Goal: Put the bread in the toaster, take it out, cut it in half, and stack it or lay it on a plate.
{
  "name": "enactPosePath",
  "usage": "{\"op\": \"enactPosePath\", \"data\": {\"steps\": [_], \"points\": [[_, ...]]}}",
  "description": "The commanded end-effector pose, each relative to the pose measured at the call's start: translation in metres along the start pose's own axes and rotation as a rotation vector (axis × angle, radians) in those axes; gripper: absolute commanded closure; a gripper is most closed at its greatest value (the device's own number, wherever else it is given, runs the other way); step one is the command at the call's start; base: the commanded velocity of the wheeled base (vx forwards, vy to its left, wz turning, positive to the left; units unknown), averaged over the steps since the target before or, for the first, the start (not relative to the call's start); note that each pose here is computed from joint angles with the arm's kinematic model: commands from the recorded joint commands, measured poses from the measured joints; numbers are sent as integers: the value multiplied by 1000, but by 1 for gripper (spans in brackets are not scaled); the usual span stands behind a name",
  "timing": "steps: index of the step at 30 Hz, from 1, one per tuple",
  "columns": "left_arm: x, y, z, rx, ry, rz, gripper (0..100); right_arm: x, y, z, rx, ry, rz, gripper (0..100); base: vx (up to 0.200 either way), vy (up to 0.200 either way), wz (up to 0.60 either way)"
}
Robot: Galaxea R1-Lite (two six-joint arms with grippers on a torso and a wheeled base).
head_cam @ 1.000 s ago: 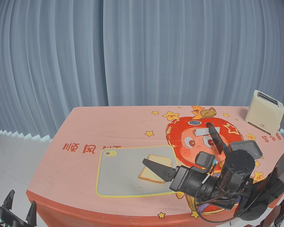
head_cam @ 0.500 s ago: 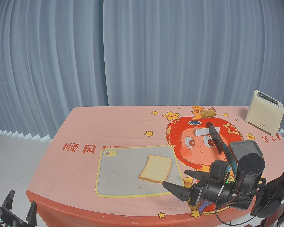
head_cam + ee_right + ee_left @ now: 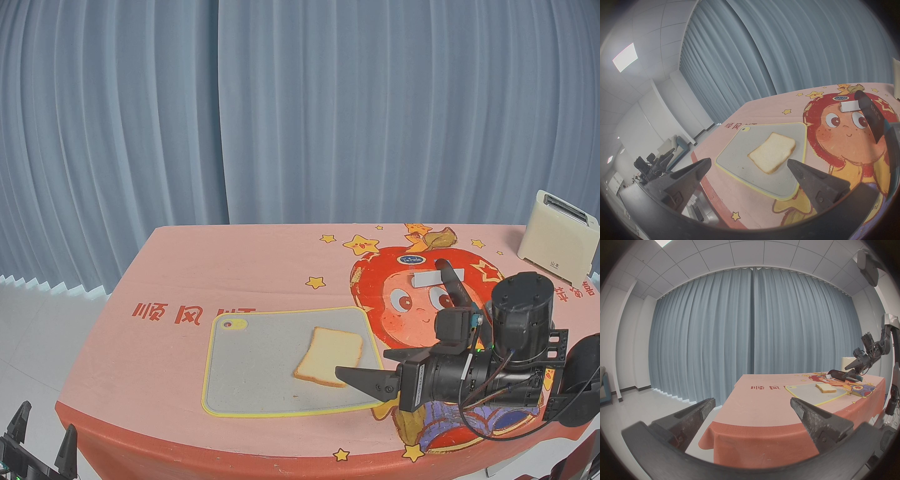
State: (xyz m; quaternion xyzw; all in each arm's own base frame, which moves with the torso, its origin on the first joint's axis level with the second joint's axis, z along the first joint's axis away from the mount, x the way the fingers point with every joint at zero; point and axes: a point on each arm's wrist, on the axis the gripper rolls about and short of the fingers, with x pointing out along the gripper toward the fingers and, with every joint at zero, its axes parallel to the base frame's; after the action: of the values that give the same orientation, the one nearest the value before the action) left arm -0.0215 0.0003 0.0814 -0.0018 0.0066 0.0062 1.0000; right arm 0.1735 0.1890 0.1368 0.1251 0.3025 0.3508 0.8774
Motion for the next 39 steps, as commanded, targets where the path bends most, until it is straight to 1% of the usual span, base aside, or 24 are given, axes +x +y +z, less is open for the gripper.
{"op": "enactPosePath", "data": {"steps": [1, 3, 8, 15, 18, 22, 27, 39], "points": [[1, 0, -5, -1, 19, 0, 0, 6, 1, 10, 7, -6, -6, 0, 0, 0, 0], [1, 0, -5, -1, 19, 0, 0, 9, 0, 9, 11, 22, -20, 0, 0, 0, 0], [1, 0, -5, -1, 19, 0, 0, 15, -2, 9, 13, 34, -34, 0, 0, 0, 0], [1, 0, -5, -1, 19, 0, 0, 33, -7, -3, 11, 88, -70, 0, 0, 0, 0], [1, 0, -5, -1, 19, 0, 0, 37, -10, -5, 14, 96, -79, 0, 0, 0, 0], [1, 0, -5, -1, 19, 0, 0, 40, -9, -4, 14, 101, -82, 0, 0, 0, 0], [1, 0, -5, -1, 19, 0, 0, 47, -12, -6, 18, 111, -93, 0, 0, 0, 0], [1, 0, -5, -1, 19, 0, 0, 54, -12, -9, 14, 129, -94, 0, 0, 0, 0]]}}
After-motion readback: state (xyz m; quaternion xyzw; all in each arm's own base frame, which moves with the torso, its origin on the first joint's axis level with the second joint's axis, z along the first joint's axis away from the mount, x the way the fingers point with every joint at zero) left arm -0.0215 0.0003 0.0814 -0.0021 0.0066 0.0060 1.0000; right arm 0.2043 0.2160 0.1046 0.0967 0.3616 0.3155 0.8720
